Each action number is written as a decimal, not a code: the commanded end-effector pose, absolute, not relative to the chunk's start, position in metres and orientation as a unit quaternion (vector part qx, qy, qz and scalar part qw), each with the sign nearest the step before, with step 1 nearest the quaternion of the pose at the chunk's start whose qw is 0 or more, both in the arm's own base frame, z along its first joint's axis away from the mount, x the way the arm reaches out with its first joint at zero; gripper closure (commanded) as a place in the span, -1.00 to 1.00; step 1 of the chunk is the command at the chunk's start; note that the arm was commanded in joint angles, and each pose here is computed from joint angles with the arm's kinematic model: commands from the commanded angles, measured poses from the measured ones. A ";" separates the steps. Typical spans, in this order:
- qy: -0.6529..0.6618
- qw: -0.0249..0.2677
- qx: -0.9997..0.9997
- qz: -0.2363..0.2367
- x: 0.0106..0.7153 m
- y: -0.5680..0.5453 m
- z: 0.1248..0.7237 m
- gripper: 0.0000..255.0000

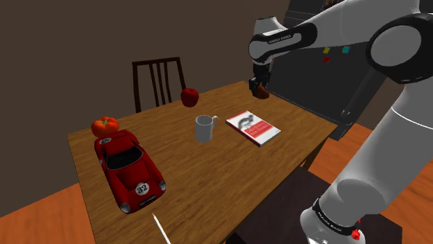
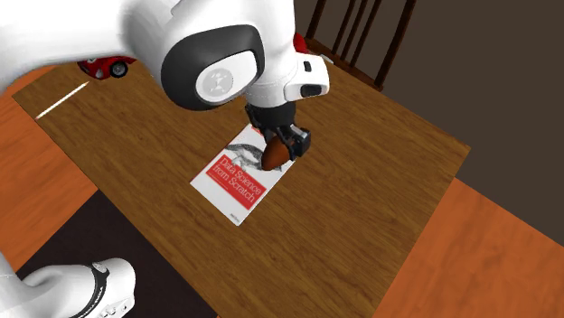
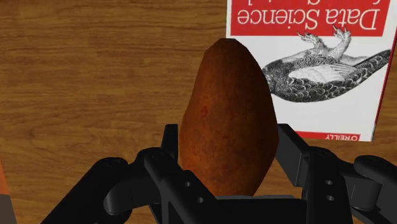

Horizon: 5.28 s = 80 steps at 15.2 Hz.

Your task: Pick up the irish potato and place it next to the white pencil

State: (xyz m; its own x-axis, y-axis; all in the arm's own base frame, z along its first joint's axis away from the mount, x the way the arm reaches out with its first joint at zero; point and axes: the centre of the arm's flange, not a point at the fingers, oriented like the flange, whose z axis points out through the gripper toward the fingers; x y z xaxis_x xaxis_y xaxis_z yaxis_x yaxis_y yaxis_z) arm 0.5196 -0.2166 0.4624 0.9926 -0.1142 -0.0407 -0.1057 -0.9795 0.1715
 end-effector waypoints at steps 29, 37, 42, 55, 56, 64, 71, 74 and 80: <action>-0.056 0.085 0.994 -0.025 0.371 0.153 0.462 1.00; -0.056 0.085 0.994 -0.025 0.332 0.251 0.462 1.00; -0.056 0.085 0.994 -0.025 0.308 0.312 0.462 1.00; -0.056 0.085 0.994 -0.025 0.291 0.356 0.410 1.00; -0.056 0.085 0.994 -0.025 0.291 0.356 0.404 1.00; -0.056 0.085 0.994 -0.025 0.291 0.356 0.362 1.00; -0.056 0.085 0.994 -0.025 0.291 0.356 0.338 1.00; -0.056 0.085 0.994 -0.025 0.291 0.356 0.338 1.00; -0.056 0.085 0.994 -0.025 0.291 0.356 0.338 -1.00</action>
State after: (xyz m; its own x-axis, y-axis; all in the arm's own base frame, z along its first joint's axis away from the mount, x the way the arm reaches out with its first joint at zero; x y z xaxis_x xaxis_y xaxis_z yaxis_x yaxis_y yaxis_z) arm 0.2906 0.3556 0.3384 0.9925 -0.1150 -0.0408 -0.1064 -0.9793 0.1722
